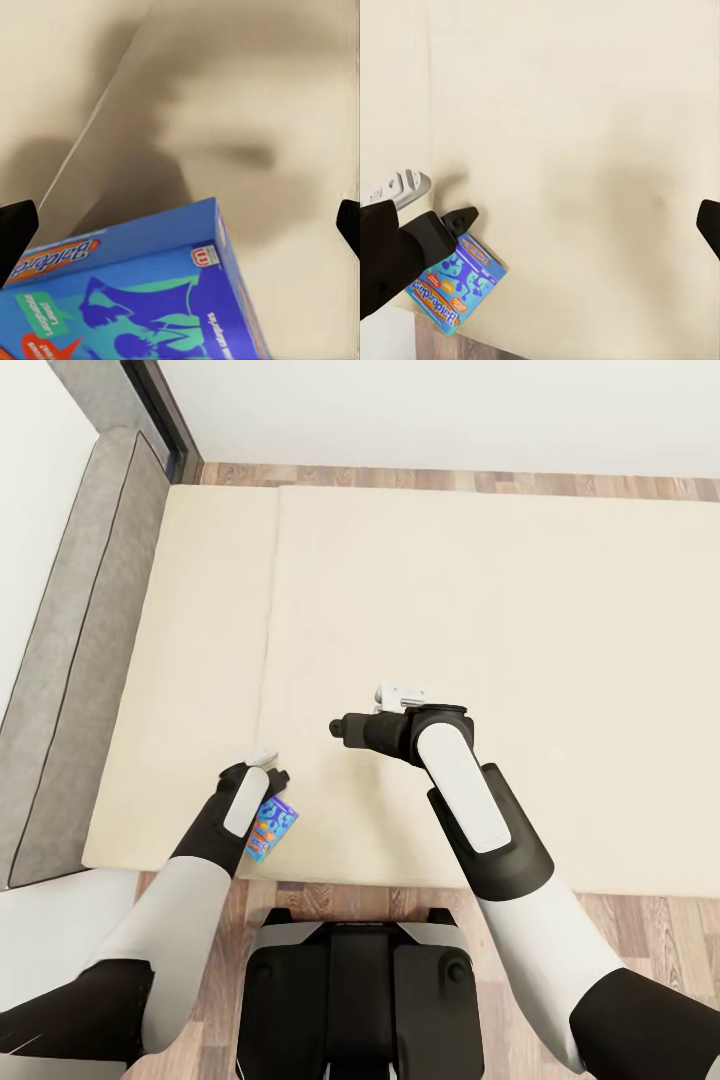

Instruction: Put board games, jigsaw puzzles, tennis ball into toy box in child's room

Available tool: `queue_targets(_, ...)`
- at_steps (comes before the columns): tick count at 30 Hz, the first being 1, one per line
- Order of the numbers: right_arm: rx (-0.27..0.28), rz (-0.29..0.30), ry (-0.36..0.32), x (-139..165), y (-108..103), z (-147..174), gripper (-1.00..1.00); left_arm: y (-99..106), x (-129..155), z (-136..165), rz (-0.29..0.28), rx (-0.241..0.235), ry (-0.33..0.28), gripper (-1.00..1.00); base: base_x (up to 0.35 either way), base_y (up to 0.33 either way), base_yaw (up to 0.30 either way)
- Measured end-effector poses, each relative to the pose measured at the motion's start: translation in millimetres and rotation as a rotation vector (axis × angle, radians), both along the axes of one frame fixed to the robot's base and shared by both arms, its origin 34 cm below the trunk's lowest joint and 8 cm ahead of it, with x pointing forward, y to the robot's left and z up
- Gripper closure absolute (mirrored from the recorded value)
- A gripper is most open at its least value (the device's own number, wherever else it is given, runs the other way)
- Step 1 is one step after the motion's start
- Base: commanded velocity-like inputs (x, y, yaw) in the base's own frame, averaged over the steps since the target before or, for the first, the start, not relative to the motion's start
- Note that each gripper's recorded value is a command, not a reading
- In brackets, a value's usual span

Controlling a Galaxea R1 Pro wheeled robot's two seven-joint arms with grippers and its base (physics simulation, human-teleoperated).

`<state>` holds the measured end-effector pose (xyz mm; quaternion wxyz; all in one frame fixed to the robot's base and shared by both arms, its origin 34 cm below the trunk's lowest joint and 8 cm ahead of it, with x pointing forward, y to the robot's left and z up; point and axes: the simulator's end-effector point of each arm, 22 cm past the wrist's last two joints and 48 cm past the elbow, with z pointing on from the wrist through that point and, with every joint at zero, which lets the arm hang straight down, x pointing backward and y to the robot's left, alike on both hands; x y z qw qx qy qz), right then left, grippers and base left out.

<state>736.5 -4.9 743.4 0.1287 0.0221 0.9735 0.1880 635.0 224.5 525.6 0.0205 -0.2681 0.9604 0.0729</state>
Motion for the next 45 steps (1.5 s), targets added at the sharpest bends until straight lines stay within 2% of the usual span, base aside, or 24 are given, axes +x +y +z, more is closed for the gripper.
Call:
queue_targets(39,0.002,-0.001,-0.002,0,0,1,-1.00,0,3,3,0.004,-0.004,-0.002,-1.00,0.000,-0.020,0.000)
queue_targets(45,0.001,-0.001,-0.001,0,0,1,-1.00,9,-3,4,0.010,0.036,0.023,-1.00,0.000,0.000,0.000)
